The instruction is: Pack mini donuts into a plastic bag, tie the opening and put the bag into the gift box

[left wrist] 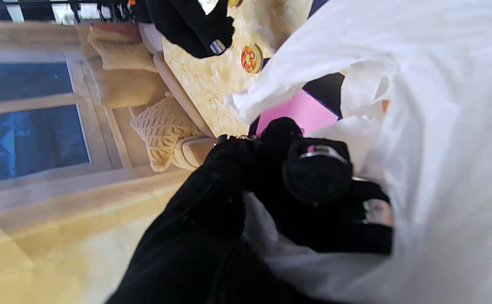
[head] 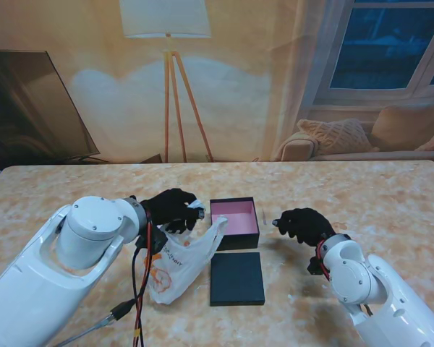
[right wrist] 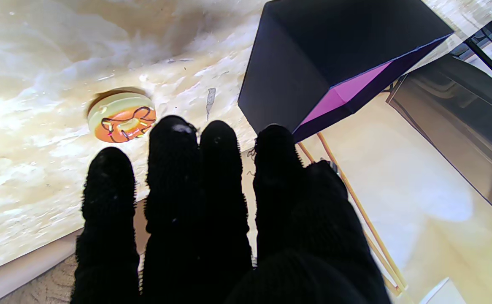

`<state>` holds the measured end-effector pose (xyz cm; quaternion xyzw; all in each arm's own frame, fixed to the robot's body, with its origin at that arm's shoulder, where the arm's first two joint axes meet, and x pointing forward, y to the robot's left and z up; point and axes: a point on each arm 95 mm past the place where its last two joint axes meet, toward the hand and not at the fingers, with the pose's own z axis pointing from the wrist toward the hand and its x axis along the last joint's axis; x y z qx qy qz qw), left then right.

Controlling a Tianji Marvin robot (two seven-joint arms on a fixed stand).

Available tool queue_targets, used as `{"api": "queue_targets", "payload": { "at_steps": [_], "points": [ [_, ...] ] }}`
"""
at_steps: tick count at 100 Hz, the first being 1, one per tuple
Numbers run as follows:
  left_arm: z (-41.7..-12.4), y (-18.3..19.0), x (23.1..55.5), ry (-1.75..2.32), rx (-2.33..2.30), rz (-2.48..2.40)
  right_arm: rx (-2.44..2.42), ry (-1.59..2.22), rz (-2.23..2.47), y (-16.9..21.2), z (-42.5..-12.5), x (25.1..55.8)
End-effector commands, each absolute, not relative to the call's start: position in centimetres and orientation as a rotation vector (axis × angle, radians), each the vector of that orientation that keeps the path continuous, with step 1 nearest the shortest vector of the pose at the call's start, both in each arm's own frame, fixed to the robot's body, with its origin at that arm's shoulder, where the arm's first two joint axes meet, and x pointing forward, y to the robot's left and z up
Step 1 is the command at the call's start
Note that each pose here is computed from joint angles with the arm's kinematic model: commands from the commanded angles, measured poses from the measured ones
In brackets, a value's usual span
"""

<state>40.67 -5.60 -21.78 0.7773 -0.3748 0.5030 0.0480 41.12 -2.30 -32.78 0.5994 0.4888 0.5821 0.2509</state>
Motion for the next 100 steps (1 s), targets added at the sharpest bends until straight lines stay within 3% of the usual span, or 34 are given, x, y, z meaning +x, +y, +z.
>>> {"api": "queue_targets", "payload": {
  "at_steps": [1, 73, 100],
  "points": [
    [-20.7, -7.0, 40.4, -1.120, 2.344, 1.559, 1.643, 1.345, 1.589, -1.8, -33.2, 40.7],
    [-17.0, -10.4, 40.3, -0.793, 2.395, 1.502, 1.561, 1.377, 1.704, -1.9, -30.7, 40.4],
    [-17.1, -11.9, 40.7, -0.709, 2.418, 1.486, 1.576, 1.391, 1.798, -1.8, -29.5, 40.5]
  ]
}}
